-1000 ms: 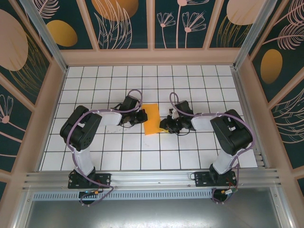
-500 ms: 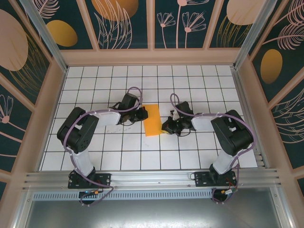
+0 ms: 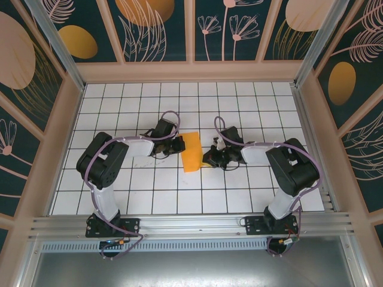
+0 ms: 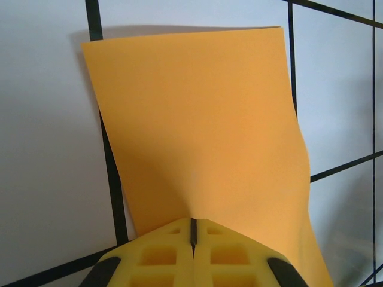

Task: Fold a paper plane with a square sheet of paper (pick it up from the middle)
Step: Third fold the triangle at the center of the table.

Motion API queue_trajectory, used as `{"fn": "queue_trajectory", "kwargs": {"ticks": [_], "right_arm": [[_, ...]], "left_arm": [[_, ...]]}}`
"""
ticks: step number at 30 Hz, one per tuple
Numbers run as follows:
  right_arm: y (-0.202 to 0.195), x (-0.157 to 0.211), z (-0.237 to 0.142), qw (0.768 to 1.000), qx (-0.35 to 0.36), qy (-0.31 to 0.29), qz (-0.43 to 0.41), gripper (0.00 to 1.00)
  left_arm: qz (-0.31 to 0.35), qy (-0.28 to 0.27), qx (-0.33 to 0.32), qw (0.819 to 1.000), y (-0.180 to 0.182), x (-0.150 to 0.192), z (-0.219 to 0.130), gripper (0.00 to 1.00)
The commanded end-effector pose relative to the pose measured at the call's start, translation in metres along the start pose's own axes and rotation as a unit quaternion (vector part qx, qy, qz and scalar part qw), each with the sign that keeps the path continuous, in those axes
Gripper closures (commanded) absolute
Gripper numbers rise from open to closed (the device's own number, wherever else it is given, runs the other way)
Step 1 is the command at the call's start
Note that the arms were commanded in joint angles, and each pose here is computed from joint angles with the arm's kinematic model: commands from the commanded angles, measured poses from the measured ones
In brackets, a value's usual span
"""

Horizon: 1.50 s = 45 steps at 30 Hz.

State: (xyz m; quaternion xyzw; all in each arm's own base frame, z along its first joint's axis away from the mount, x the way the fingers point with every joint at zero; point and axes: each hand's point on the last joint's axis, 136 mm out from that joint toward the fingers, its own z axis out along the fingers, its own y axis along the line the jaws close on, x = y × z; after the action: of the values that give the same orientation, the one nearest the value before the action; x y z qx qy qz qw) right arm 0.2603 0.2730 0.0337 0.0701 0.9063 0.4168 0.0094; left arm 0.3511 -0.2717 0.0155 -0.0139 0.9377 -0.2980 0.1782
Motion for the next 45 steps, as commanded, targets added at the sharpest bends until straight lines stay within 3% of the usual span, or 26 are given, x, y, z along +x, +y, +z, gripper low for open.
{"fn": "queue_trajectory", "kwargs": {"ticks": [1,8,14,18,26,45], "right_arm": [[0.043,-0.013,-0.003,0.998,-0.056,-0.012,-0.040,0.99],[0.060,-0.030,0.014,0.996,-0.063,-0.026,-0.049,0.99],[0.055,-0.035,0.026,0.998,-0.046,-0.029,-0.044,0.99],[0.053,-0.036,0.030,0.998,-0.043,-0.031,-0.042,0.99],[0.049,-0.040,0.032,0.998,-0.036,-0.038,-0.036,0.99],[0.050,-0.049,0.037,0.998,-0.044,-0.052,-0.017,0.99]], "left_arm": [[0.000,0.020,-0.038,0.999,0.022,0.012,0.008,1.00],[0.000,0.019,-0.007,1.000,0.005,0.007,0.002,1.00],[0.021,-0.043,0.014,0.999,-0.030,-0.037,-0.025,0.95],[0.021,-0.057,-0.028,0.998,-0.016,-0.044,-0.024,0.95],[0.010,-0.033,-0.071,0.997,0.010,-0.032,-0.004,0.99],[0.006,-0.008,-0.080,0.997,0.022,-0.018,0.006,1.00]]}}
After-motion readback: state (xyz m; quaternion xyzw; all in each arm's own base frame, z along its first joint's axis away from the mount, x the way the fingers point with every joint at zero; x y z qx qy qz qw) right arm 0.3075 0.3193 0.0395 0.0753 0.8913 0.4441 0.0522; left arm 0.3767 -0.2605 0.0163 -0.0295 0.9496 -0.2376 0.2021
